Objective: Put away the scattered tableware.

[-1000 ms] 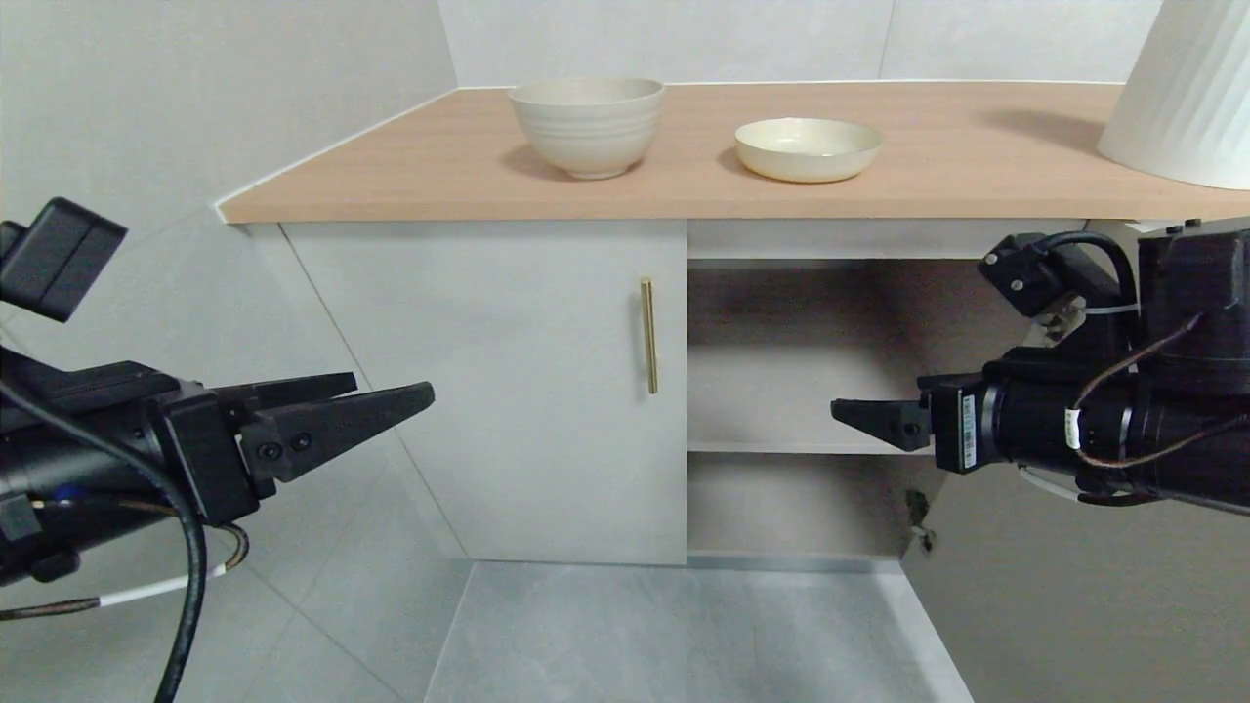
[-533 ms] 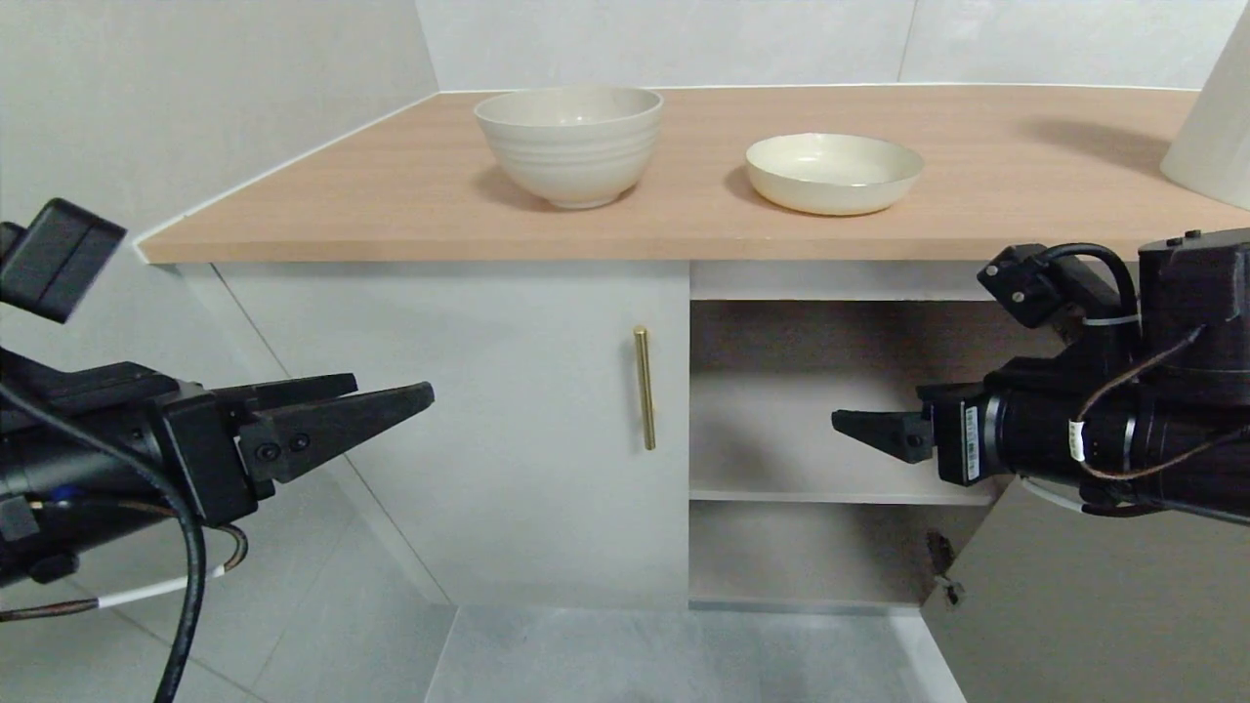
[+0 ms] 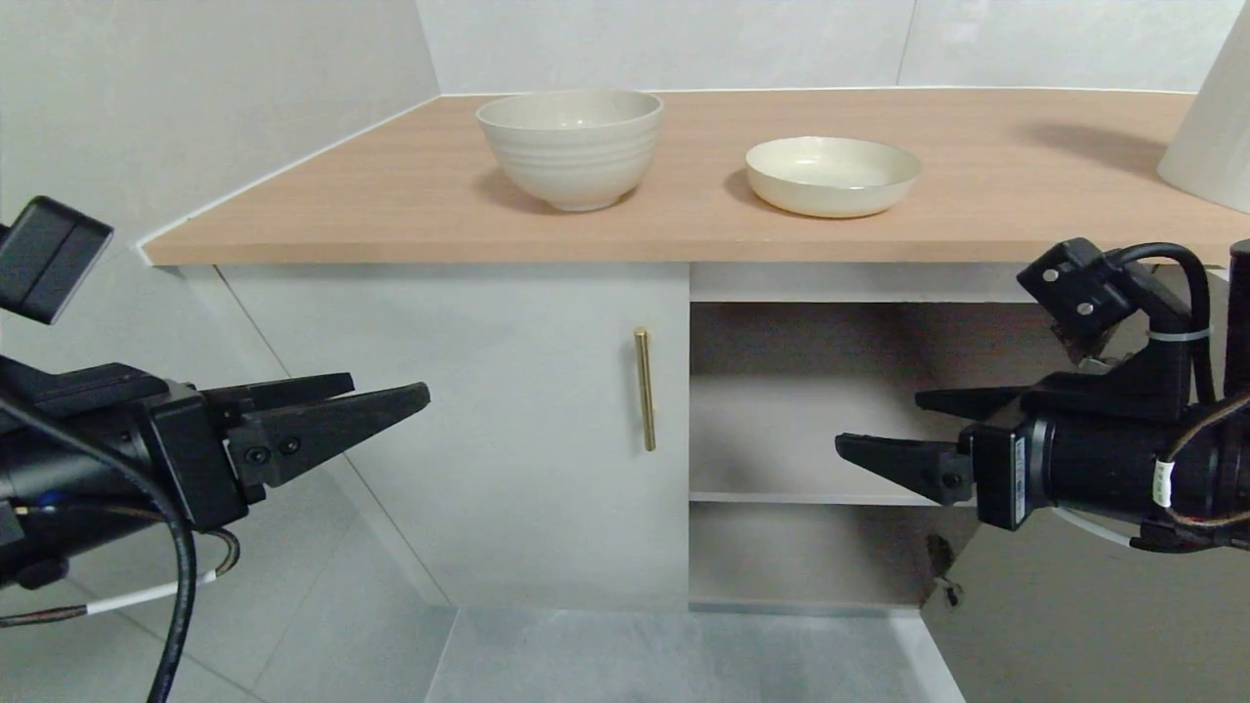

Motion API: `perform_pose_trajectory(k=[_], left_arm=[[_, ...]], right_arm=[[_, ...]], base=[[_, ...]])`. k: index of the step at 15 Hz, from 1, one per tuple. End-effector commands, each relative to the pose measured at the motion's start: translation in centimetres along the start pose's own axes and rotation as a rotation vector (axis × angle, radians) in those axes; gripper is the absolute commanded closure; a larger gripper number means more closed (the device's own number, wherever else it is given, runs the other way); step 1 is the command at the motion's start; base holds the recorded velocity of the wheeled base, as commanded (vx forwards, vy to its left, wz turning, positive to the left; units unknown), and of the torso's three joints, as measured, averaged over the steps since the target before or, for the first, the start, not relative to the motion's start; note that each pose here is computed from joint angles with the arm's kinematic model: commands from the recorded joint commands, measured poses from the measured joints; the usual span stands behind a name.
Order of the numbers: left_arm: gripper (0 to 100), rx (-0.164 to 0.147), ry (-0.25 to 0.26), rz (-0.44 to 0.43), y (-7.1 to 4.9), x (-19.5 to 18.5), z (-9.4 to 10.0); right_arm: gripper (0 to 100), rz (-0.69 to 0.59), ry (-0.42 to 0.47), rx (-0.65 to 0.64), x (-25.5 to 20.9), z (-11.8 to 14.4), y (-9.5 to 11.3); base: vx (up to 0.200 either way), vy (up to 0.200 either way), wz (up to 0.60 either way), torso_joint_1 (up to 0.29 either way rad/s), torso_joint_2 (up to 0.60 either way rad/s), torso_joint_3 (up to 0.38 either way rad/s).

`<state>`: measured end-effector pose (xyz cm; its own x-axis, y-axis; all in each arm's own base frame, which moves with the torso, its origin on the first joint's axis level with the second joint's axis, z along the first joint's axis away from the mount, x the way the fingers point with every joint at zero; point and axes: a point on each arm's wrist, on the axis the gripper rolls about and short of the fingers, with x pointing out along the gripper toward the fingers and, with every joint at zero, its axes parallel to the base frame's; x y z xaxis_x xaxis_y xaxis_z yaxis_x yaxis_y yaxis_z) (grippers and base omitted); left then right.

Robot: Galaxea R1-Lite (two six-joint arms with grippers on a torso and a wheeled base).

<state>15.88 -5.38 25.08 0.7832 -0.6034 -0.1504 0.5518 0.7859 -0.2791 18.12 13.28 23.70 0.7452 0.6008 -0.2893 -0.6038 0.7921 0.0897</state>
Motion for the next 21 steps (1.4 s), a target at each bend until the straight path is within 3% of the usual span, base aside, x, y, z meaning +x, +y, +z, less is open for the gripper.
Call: perform_pose_trajectory(k=[1,5,21], left_arm=[[0,-0.003,0.006,0.001,0.1,0.2,-0.1],[0,-0.007,0.015,0.005,0.2,0.4,-0.2],[0,-0.023,0.054,0.020,0.8,1.8,-0.1]], right_arm=[[0,0.007,-0.016,-0.001,-0.6,0.1,0.1],[0,0.008,-0.020,-0.007,-0.7,0.2,0.1],[0,-0.009,-0.017,-0.017,-0.4,0.3,-0.1]], base=[[0.000,0.000,0.00,0.000,0.00,0.000],[0.000,0.000,0.00,0.050,-0.23,-0.228],[0.000,0.000,0.00,0.177,-0.45,-0.265]])
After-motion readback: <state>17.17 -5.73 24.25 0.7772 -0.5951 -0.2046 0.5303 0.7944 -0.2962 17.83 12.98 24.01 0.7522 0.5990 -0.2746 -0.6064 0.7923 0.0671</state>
